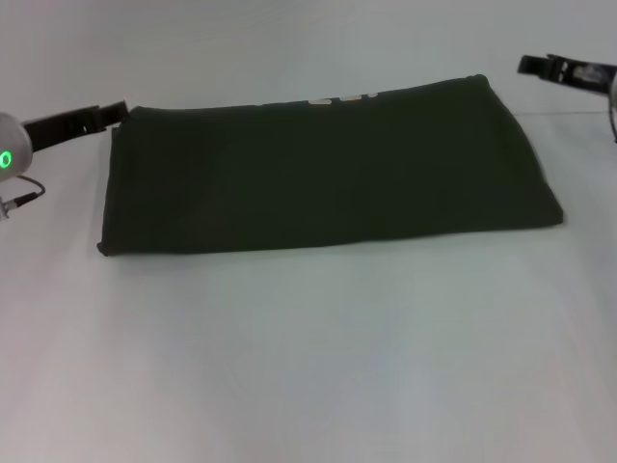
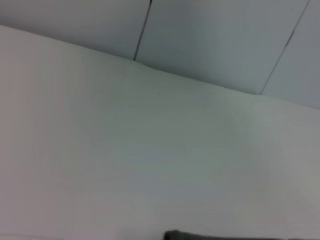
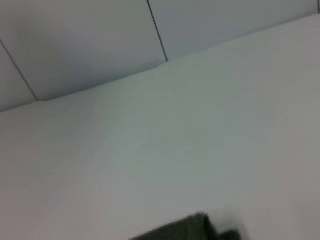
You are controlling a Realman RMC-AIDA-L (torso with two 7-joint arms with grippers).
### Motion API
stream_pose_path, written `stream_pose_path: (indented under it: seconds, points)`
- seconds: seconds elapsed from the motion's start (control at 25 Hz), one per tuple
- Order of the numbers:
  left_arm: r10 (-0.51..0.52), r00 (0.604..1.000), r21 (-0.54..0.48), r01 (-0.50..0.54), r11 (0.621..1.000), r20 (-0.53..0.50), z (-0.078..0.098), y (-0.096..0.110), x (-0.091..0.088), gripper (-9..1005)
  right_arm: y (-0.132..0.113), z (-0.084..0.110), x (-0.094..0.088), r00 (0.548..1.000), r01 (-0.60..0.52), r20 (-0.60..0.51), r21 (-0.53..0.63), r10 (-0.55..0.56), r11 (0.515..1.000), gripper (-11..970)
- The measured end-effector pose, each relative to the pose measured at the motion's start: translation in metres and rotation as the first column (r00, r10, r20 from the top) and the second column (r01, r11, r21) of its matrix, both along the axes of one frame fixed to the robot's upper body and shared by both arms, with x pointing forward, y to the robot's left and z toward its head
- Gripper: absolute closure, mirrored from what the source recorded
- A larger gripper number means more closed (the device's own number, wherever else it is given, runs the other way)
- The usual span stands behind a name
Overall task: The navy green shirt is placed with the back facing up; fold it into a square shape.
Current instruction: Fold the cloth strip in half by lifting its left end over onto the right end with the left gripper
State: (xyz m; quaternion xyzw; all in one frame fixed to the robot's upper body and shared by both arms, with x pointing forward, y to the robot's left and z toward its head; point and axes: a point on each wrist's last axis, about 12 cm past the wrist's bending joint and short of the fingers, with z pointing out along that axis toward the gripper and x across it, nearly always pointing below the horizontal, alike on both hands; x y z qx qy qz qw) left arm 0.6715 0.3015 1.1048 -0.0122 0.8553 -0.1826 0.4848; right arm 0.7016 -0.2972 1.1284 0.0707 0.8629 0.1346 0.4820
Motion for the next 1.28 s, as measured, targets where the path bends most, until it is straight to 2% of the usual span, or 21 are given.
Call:
stream_pose_path:
  seconds: [0.08,0.16,0.32,0.44,0.72,1.0,1.28]
  points:
    - [-0.068,0.998,-0.046,0.068,0.997,-0.007,0.001,0.004,-0.008,321,-0.011,-0.002,-0.006,0.999,-0.027,-0.022,0.028,0.027,0.999,281]
    - [-0.130,0.991,-0.087,0.128,0.988,-0.011,0.002,0.009,-0.016,273,-0.022,-0.002,-0.014,0.997,-0.067,-0.044,0.070,0.070,0.995,226]
    - [-0.227,0.973,-0.139,0.220,0.965,-0.035,0.004,0.026,-0.039,177,-0.044,-0.004,-0.034,0.983,-0.148,-0.091,0.150,0.162,0.978,226]
    - [-0.241,0.967,-0.151,0.227,0.962,-0.083,0.001,0.038,-0.053,105,-0.057,-0.007,-0.049,0.967,-0.195,-0.128,0.186,0.220,0.963,226]
    - [-0.233,0.951,-0.159,0.202,0.966,-0.202,-0.009,0.045,-0.064,109,-0.071,-0.019,-0.070,0.952,-0.216,-0.175,0.193,0.250,0.957,225]
    - [-0.167,0.952,-0.187,0.121,0.975,-0.257,-0.014,0.047,-0.064,106,-0.071,-0.021,-0.071,0.943,-0.246,-0.188,0.159,0.274,0.956,225]
    - [-0.153,0.945,-0.165,0.108,0.980,-0.288,-0.026,0.041,-0.065,106,-0.068,-0.021,-0.070,0.937,-0.264,-0.198,0.141,0.288,0.954,226]
